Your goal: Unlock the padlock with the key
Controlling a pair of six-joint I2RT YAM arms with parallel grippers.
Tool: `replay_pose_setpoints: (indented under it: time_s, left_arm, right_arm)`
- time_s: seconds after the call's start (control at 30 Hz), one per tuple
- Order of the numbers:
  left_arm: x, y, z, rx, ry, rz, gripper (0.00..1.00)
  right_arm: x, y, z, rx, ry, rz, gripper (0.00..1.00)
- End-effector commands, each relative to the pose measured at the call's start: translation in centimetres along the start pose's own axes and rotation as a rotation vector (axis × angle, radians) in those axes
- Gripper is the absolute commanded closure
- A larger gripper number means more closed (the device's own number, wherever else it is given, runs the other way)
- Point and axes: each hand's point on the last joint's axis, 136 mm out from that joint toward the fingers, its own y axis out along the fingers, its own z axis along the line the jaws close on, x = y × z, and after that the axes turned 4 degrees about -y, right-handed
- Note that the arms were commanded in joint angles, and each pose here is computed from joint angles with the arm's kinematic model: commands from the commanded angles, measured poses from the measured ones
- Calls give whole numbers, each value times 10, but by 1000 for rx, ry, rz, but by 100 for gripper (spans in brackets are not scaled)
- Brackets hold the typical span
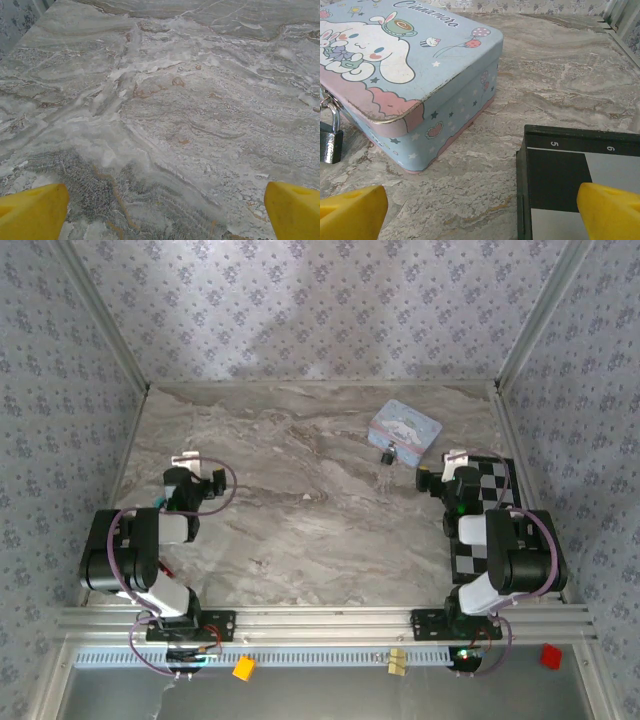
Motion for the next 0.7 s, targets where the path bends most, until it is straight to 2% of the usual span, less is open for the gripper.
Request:
replay_pose_setpoints:
  time_s: [0.0, 0.67]
  left_arm:
    - [16, 2, -4, -19, -8, -42, 0]
    - [15, 2, -4, -19, -9, -40, 0]
  right_arm:
    - [4, 3, -1, 6, 9, -2, 1]
    - [4, 3, -1, 12, 14, -3, 1]
